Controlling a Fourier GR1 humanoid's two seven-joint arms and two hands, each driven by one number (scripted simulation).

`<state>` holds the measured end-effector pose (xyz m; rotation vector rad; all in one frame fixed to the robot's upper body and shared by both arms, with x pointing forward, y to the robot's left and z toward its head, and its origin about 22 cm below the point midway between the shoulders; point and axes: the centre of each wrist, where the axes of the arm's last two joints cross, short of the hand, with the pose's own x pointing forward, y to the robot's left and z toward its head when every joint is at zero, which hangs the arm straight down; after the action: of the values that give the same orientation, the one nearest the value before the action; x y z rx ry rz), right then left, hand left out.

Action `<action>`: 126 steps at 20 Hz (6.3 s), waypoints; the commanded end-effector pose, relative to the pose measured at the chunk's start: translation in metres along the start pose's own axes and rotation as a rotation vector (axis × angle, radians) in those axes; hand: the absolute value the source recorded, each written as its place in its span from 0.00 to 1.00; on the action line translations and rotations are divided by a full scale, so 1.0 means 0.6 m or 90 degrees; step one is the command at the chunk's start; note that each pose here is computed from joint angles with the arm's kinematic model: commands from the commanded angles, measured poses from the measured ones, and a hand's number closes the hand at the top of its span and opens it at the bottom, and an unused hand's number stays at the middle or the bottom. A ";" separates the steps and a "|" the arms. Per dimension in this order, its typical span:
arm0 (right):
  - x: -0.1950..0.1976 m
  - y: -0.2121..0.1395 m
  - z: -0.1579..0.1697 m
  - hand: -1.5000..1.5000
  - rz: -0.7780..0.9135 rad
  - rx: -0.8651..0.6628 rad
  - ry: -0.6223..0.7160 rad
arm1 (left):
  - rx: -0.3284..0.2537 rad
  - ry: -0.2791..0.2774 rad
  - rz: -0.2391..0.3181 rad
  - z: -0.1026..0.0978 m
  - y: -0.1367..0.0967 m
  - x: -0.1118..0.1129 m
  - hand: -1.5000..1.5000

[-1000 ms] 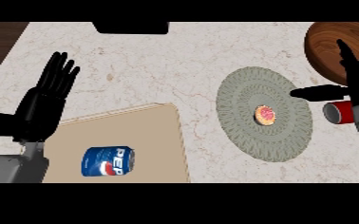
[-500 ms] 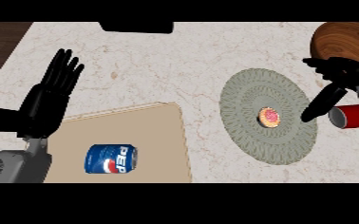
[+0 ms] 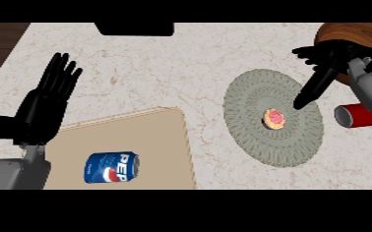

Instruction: Pick the cupcake from the placemat and place it in the bowl

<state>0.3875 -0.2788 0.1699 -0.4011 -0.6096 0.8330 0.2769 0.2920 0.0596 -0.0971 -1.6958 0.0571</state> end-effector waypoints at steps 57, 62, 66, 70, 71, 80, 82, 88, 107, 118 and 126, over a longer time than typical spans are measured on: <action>-0.164 0.147 -0.027 1.00 0.444 -0.037 -0.372 | 0.031 0.007 -0.008 0.013 0.029 0.003 0.50; -0.249 0.119 -0.009 1.00 0.467 -0.140 -0.426 | 0.020 0.011 -0.003 0.021 0.009 0.002 0.50; -0.266 0.027 0.050 1.00 0.406 -0.263 -0.430 | 0.020 0.008 -0.004 0.025 0.018 -0.021 0.50; -0.258 -0.023 0.094 1.00 0.339 -0.391 -0.422 | 0.027 0.000 -0.003 0.008 0.020 0.008 0.50; -0.254 -0.009 0.111 1.00 0.332 -0.414 -0.422 | 0.020 0.010 -0.010 0.031 0.012 0.004 0.50; -0.240 -0.138 0.210 1.00 0.221 -0.545 -0.349 | 0.002 0.008 0.003 0.033 0.014 -0.030 0.50; -0.256 -0.135 0.151 1.00 0.185 -0.551 -0.342 | 0.004 0.002 0.001 0.010 0.024 0.011 0.50; -0.240 -0.200 0.124 1.00 0.133 -0.586 -0.325 | -0.011 -0.005 0.004 -0.009 -0.001 -0.008 0.50; -0.280 -0.186 -0.033 1.00 0.140 -0.494 -0.231 | -0.053 -0.022 0.005 -0.026 -0.038 0.022 0.50; -0.289 -0.169 -0.058 0.00 -0.026 -0.390 -0.338 | -0.068 -0.022 0.016 -0.017 -0.053 0.005 0.50; -0.282 -0.210 -0.020 0.00 -0.347 -0.451 -0.494 | -0.043 -0.020 0.015 -0.026 -0.035 0.014 0.50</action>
<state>0.3814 -0.4825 0.1615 -0.6043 -1.5701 0.3737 0.2883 0.2727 0.0677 -0.1693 -1.7299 0.0018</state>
